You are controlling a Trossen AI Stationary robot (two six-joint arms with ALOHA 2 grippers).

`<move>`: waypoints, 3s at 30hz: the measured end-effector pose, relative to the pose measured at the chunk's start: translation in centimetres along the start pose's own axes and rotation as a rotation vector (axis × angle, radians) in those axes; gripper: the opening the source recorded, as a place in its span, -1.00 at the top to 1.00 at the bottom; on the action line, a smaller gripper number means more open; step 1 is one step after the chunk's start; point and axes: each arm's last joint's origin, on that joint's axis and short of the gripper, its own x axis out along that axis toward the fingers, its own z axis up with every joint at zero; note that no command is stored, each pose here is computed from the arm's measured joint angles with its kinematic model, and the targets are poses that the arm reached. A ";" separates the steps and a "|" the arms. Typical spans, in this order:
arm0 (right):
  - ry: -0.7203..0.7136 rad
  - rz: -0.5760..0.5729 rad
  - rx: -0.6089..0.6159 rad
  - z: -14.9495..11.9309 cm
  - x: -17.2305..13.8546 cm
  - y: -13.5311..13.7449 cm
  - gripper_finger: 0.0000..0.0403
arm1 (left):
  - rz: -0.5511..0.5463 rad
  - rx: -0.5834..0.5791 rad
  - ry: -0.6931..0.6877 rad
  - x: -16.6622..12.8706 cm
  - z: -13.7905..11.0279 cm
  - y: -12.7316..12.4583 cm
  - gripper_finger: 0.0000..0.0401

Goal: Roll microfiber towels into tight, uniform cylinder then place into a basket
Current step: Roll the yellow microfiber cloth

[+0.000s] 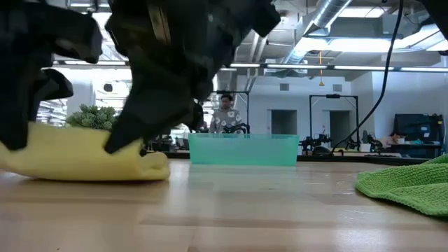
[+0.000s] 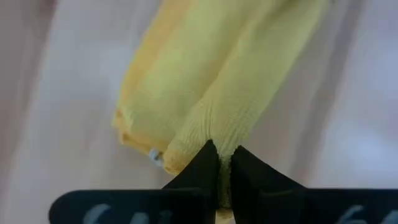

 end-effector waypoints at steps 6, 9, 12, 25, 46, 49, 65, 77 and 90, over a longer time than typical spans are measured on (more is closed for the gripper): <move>-0.007 0.062 0.120 0.4 -0.2 0.6 0.85 | -0.073 -0.229 0.084 -0.7 1.9 1.7 0.95; 0.002 0.058 0.164 0.3 -0.1 0.5 0.86 | -0.069 -0.305 0.115 -0.2 3.0 2.6 0.95; 0.013 0.052 0.178 0.1 0.1 0.4 0.89 | -0.063 -0.361 0.150 0.6 3.8 3.3 0.95; 0.050 -0.094 0.206 -0.6 0.1 0.1 0.85 | -0.058 -0.396 0.210 3.7 4.9 3.6 0.94; 0.042 -0.339 0.182 -0.9 -1.7 0.3 0.47 | -0.033 -0.391 0.196 3.7 4.7 3.5 0.94; 0.060 -0.428 0.144 -1.2 -2.6 0.7 0.47 | -0.034 -0.391 0.197 3.7 4.7 3.5 0.94; -0.074 -0.407 -0.366 -0.4 -2.6 5.1 0.46 | -0.041 -0.391 0.201 3.7 4.7 3.4 0.94; -0.034 -0.401 -0.281 -1.5 -0.1 1.6 0.46 | -0.052 -0.390 0.211 3.7 4.7 3.4 0.94; 0.007 -0.431 -0.147 -1.8 0.9 -0.7 0.46 | -0.074 -0.341 0.233 3.7 4.6 3.4 0.87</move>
